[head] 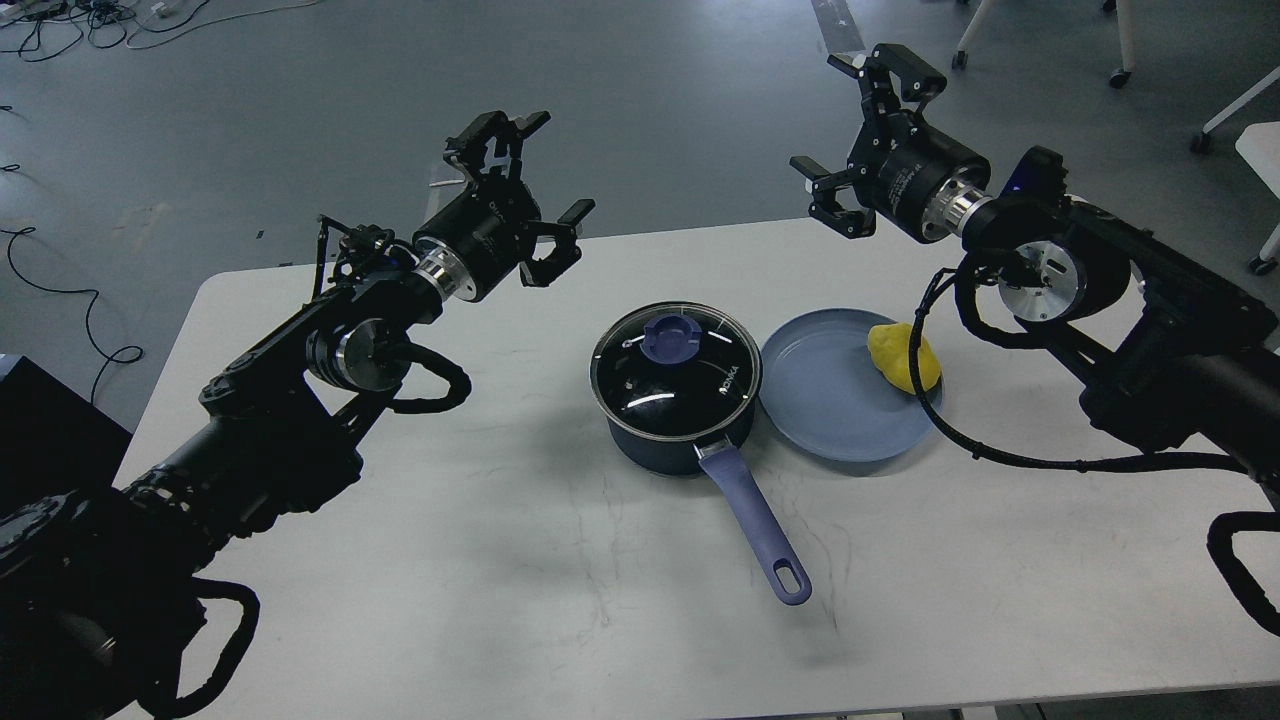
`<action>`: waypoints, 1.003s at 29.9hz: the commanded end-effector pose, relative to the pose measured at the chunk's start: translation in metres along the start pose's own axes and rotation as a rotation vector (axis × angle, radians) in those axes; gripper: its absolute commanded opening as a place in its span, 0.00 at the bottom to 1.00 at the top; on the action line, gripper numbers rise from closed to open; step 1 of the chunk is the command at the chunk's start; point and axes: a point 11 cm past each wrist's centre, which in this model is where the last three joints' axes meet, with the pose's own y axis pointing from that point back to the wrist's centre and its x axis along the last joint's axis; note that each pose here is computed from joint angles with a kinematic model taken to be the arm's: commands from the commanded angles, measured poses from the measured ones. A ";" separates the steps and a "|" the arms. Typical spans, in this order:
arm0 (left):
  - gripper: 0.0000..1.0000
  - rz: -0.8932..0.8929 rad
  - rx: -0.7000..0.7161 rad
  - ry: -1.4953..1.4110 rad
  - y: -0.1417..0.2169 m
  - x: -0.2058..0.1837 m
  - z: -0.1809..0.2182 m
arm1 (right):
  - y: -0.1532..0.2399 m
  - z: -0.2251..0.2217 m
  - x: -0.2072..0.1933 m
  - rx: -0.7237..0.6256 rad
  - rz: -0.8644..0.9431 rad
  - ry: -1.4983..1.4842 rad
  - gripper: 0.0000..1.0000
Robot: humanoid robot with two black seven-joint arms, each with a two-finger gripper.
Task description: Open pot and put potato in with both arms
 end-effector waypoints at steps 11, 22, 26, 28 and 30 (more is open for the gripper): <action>0.98 0.043 0.034 -0.021 0.017 0.014 0.003 | 0.001 -0.007 0.001 0.017 -0.014 -0.002 1.00; 0.98 0.049 0.002 0.012 0.018 0.017 0.008 | 0.000 -0.021 -0.005 0.032 -0.086 -0.081 1.00; 0.98 0.049 0.000 0.009 0.019 0.018 0.010 | 0.000 -0.020 0.000 0.029 -0.072 -0.079 1.00; 0.98 0.050 0.001 0.007 0.020 0.018 0.010 | 0.000 -0.021 0.001 0.031 -0.069 -0.075 1.00; 0.98 0.053 0.002 0.006 0.021 0.020 0.011 | -0.001 -0.022 0.001 0.033 -0.065 -0.075 1.00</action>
